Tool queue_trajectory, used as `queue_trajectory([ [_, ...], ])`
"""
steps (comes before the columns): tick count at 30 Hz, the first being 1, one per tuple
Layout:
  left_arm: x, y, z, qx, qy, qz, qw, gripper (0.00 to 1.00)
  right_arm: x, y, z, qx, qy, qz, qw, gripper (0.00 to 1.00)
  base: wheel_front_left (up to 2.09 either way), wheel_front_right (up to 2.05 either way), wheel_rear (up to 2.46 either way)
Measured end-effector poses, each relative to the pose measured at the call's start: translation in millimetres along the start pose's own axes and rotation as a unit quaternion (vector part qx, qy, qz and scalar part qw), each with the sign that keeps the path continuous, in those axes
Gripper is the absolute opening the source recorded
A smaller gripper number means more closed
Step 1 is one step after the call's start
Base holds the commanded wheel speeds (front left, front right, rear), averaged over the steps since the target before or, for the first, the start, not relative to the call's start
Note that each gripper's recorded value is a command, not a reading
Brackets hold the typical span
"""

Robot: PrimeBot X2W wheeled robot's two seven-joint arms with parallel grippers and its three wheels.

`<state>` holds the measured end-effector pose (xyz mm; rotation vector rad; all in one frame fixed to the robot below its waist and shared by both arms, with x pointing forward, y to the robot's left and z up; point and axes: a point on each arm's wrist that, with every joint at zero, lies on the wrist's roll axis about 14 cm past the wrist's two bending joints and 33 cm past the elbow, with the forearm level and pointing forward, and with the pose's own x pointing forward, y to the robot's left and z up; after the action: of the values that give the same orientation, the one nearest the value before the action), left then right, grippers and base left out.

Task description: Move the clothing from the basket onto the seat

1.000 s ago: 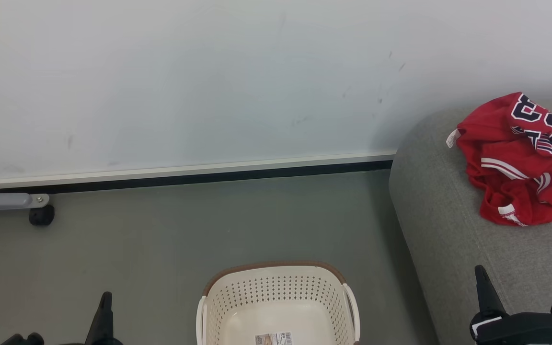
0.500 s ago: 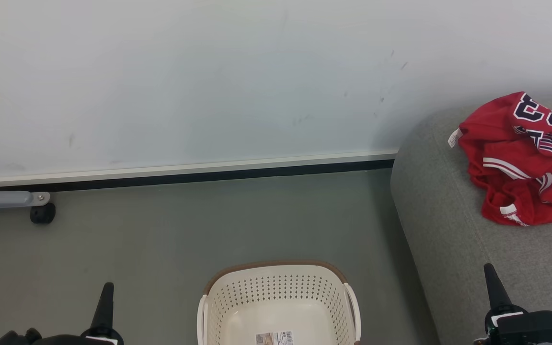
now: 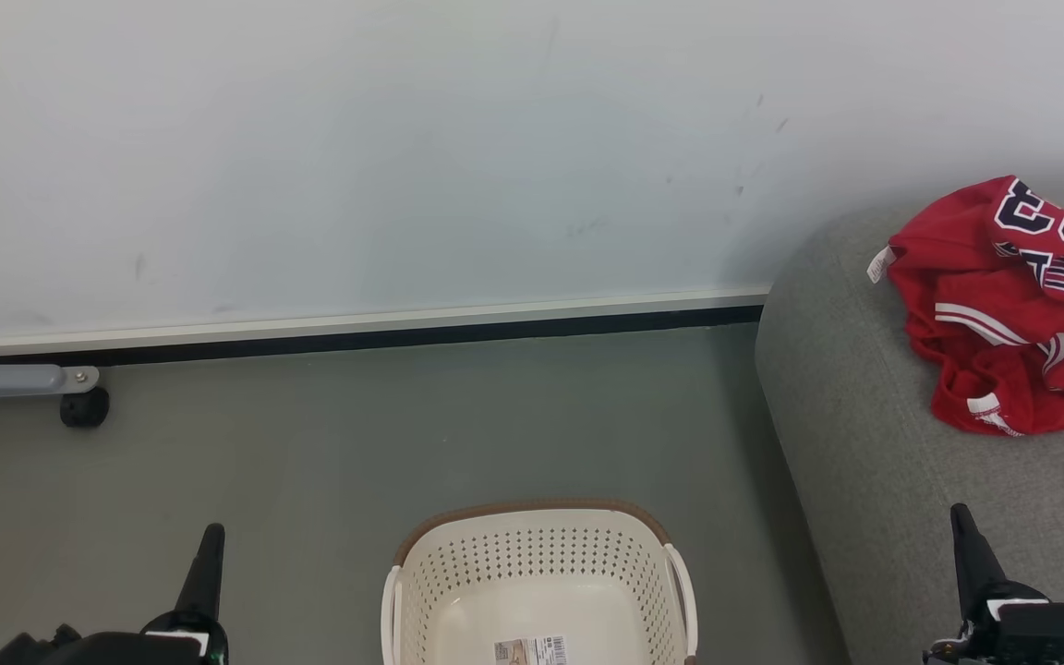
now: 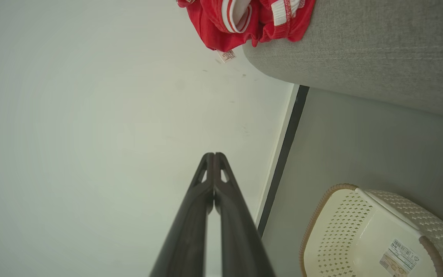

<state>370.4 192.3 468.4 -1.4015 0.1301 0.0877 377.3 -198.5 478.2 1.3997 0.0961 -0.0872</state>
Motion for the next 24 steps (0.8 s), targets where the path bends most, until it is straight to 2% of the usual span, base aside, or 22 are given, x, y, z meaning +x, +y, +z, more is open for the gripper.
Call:
queue_trajectory([
  [11, 6, -10, 1, -0.077, 0.002, -0.022, 0.997, 0.00, 1, -1, 7, 0.085, -0.009, 0.011, 0.996, 0.00, 0.00, 0.00, 0.00],
  [24, 7, -12, 1, -0.085, 0.001, -0.028, 0.996, 0.00, 3, 3, 7, 0.086, -0.009, 0.017, 0.996, 0.00, 0.00, 0.00, 0.00],
])
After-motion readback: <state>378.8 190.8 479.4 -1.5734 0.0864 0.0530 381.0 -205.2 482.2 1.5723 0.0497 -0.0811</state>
